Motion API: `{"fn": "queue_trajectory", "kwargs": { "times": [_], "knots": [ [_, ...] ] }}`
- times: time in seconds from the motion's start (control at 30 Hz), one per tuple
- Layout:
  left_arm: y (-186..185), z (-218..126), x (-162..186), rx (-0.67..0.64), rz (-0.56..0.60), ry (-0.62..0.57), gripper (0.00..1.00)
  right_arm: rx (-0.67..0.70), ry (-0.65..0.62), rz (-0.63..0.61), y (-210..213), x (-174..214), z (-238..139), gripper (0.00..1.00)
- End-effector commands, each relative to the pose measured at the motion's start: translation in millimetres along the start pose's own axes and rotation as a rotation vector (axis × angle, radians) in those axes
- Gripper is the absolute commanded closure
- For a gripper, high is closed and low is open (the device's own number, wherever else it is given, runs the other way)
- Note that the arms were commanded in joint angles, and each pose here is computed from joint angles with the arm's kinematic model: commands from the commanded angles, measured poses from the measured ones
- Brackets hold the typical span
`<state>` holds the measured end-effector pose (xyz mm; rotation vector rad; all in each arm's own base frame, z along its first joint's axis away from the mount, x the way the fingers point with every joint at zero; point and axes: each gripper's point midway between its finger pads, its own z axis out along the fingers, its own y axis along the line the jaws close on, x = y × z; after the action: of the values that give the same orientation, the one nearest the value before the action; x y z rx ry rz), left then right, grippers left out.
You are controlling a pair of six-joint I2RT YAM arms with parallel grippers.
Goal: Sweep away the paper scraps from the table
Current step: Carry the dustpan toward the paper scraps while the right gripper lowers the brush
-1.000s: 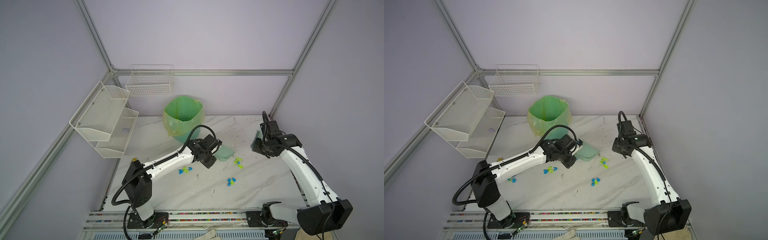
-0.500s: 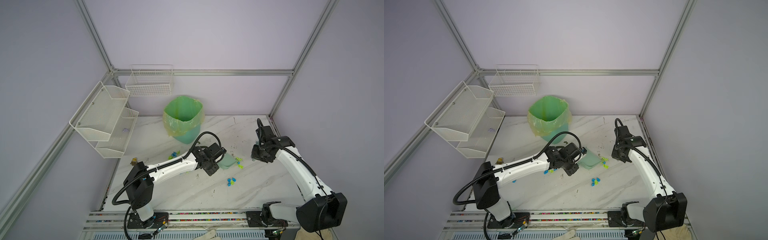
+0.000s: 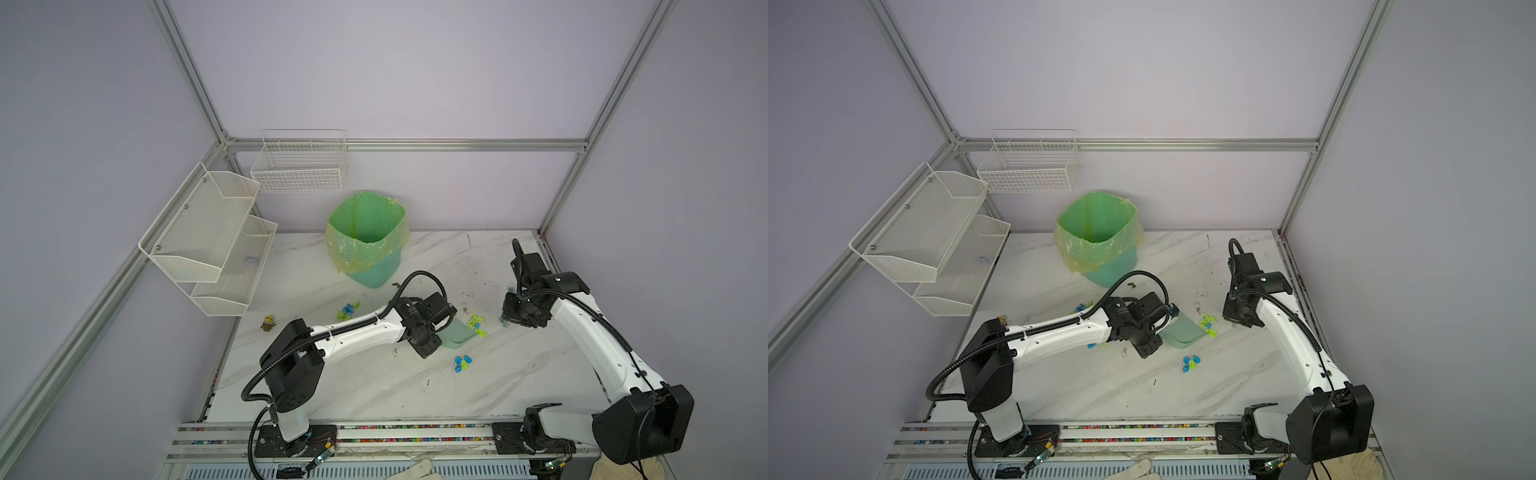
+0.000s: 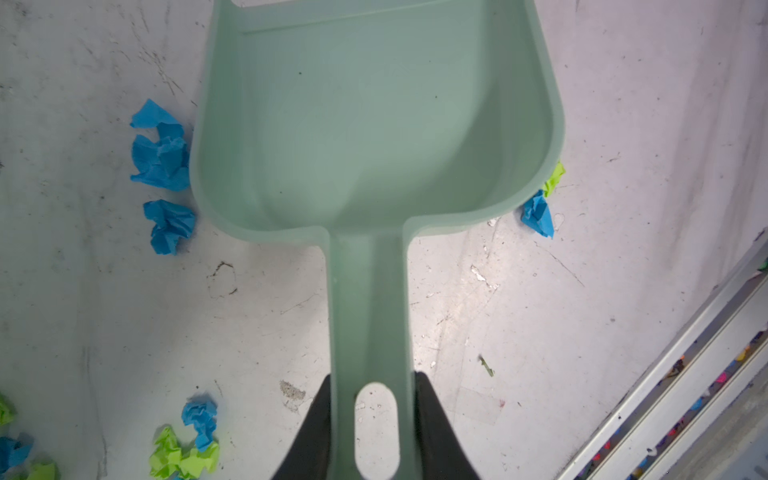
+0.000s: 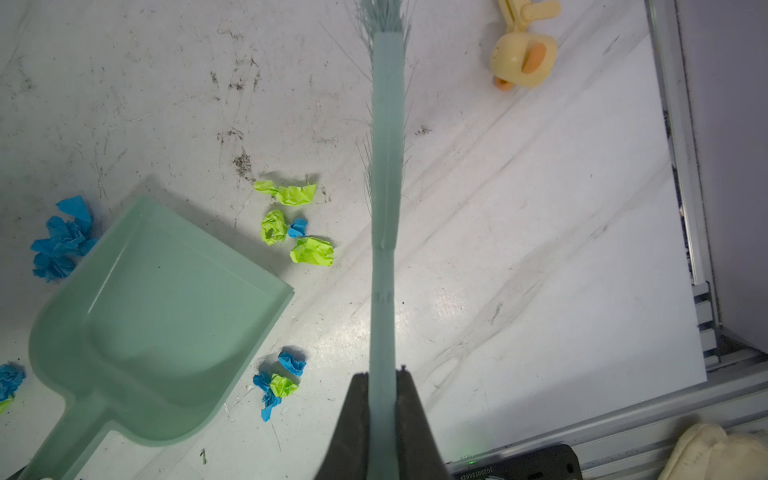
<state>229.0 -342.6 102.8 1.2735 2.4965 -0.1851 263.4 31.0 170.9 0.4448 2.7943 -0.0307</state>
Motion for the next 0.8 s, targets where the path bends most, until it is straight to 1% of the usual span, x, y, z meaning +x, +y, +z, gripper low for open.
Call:
{"fn": "queue_trajectory", "kwargs": {
  "times": [0.0,0.27,0.47,0.77],
  "knots": [
    [-8,9,8,0.008,0.011,0.017,1.0,0.002,0.02,-0.018,-1,8,-3,1.0],
    [-10,15,13,-0.049,0.047,0.04,1.0,-0.023,0.034,-0.03,4,14,2,1.0],
    [-12,20,9,-0.044,0.047,0.045,1.0,-0.051,0.055,-0.047,12,20,6,1.0],
    [-13,28,1,-0.02,0.036,0.055,1.0,-0.146,0.12,-0.136,45,49,9,1.0]
  ]
}}
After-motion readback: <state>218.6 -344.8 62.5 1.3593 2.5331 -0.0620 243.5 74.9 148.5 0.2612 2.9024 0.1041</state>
